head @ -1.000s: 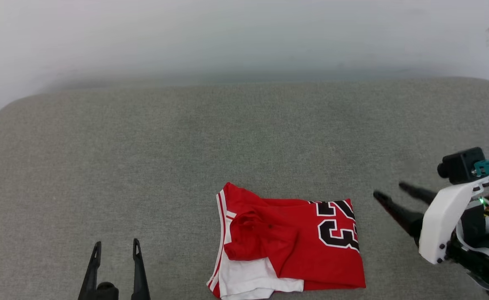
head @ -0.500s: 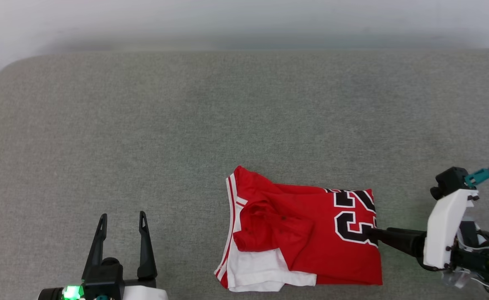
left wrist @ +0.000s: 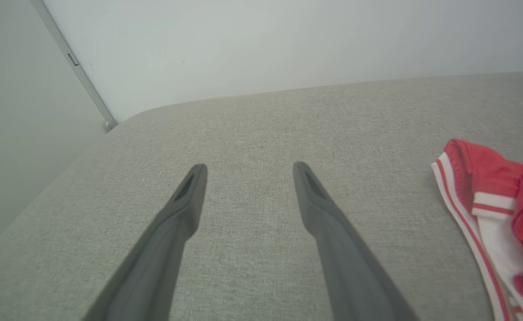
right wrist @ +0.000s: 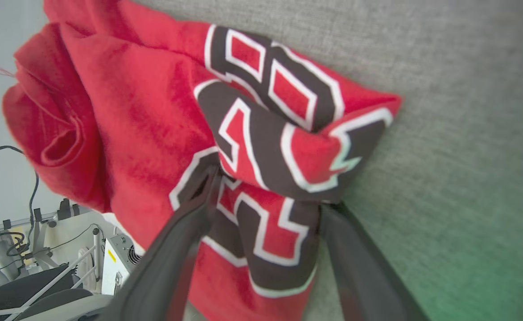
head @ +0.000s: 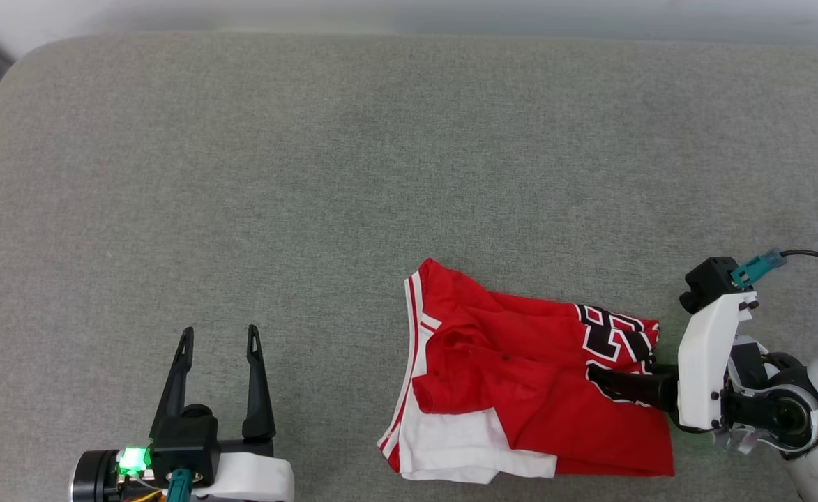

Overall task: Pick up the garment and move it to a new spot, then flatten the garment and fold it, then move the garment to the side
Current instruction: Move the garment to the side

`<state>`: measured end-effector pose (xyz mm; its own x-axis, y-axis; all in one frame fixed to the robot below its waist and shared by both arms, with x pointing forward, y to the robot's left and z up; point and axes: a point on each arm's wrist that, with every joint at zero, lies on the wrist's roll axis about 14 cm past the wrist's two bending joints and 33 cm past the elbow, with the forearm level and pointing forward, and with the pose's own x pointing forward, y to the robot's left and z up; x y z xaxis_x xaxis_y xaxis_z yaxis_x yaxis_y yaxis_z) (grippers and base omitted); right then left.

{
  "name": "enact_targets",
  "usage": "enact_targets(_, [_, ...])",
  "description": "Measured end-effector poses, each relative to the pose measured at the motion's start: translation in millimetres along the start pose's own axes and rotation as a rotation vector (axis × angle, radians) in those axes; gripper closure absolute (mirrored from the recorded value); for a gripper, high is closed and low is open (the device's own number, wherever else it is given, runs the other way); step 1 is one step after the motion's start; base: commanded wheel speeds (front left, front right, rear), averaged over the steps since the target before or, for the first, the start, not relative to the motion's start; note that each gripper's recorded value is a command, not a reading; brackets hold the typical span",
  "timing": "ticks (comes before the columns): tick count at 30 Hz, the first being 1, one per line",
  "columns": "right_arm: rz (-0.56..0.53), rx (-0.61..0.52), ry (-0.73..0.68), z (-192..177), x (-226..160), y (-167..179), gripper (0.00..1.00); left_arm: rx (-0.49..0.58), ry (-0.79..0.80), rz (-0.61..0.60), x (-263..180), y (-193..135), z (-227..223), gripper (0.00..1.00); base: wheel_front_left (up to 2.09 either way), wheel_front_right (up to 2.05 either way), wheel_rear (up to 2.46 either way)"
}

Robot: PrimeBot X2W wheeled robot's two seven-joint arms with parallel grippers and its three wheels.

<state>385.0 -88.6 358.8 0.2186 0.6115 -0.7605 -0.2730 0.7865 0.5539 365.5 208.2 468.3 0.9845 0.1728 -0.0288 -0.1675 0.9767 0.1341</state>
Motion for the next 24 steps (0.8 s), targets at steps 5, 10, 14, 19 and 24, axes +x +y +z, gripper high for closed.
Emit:
enact_targets(5, [-0.002,-0.017,-0.01,-1.3,0.4,1.7,1.0,0.001,0.0,0.005,-0.9,1.7,0.0,0.0,0.0,0.0,0.0])
enact_targets(10, [0.009,-0.049,-0.069,6.6,-11.2,11.7,1.0,-0.007,-0.011,-0.002,-4.6,0.3,4.0,0.0,0.0,0.0,0.0])
enact_targets(14, [0.026,-0.133,-0.141,23.0,-29.6,30.3,1.0,-0.01,-0.025,-0.009,-9.7,0.0,8.4,0.0,0.0,0.0,0.0])
enact_targets(19, [-0.003,-0.273,-0.208,35.7,-63.0,43.4,1.0,-0.016,-0.04,-0.04,-13.4,-8.0,13.1,0.0,0.0,0.0,0.0])
enact_targets(24, [-0.06,-0.354,-0.253,40.1,-95.0,41.1,1.0,-0.024,-0.055,-0.084,-8.7,-23.0,17.1,0.0,0.0,0.0,0.0])
